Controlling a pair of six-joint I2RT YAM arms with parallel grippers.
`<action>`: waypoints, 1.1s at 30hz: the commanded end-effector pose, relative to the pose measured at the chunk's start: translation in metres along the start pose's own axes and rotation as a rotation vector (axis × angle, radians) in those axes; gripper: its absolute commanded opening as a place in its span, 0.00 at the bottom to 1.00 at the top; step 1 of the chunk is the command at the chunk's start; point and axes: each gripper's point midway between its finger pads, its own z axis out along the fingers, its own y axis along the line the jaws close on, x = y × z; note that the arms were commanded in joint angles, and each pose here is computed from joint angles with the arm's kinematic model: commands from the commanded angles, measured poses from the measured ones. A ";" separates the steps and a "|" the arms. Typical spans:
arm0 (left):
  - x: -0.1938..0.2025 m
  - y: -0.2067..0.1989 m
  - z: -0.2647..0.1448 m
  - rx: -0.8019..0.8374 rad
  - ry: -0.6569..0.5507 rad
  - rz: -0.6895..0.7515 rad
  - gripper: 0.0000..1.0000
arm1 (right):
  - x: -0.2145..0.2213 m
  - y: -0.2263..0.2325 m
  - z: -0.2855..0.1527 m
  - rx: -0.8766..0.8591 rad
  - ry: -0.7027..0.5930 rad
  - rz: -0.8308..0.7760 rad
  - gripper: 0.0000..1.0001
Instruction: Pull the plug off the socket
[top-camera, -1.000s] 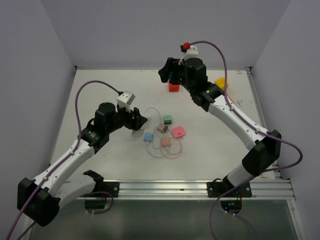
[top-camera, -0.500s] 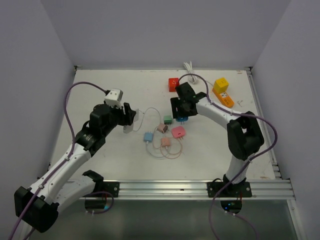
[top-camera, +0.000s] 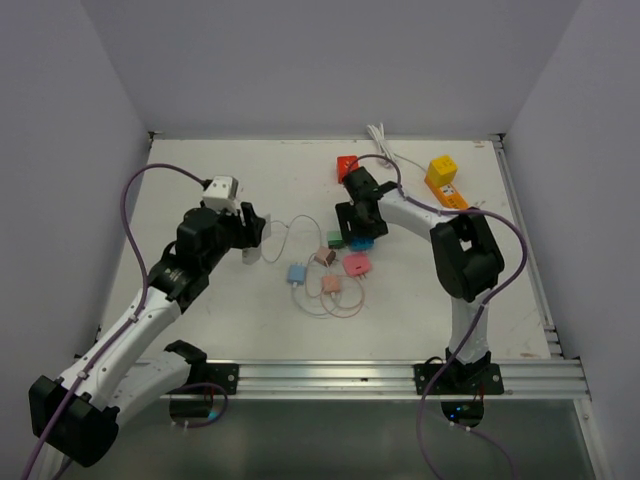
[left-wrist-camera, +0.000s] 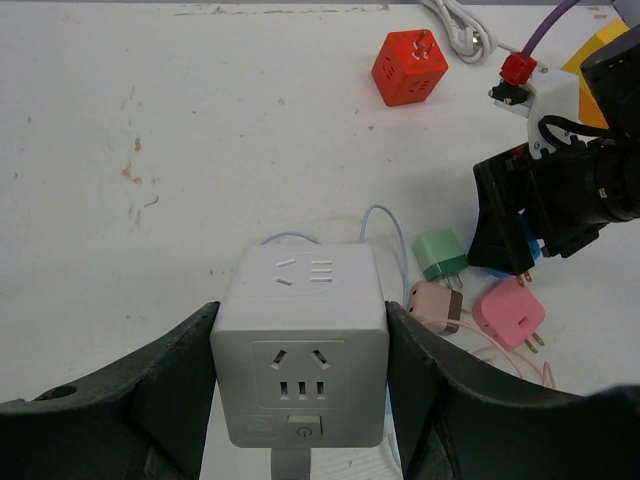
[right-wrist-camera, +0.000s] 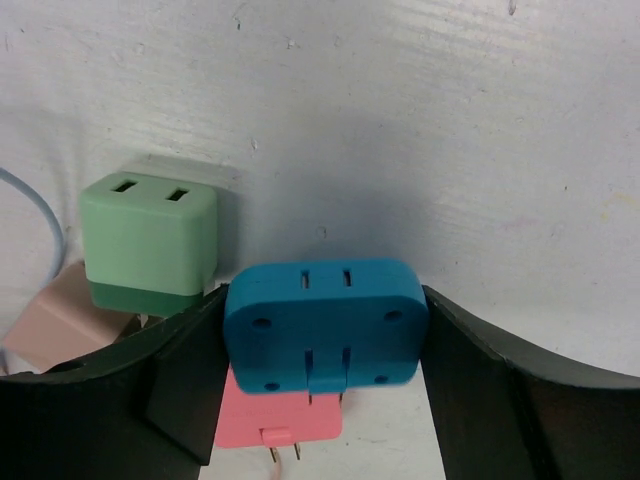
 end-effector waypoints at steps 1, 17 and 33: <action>-0.020 0.001 -0.003 -0.009 -0.073 -0.034 0.00 | -0.029 0.007 -0.026 -0.042 -0.091 -0.015 0.74; -0.036 0.006 -0.006 -0.046 -0.137 -0.134 0.00 | -0.036 0.095 -0.124 -0.466 -0.481 -0.045 0.96; -0.066 -0.010 -0.014 0.024 -0.266 -0.421 0.00 | -0.019 0.231 -0.211 -0.905 -0.744 -0.143 0.99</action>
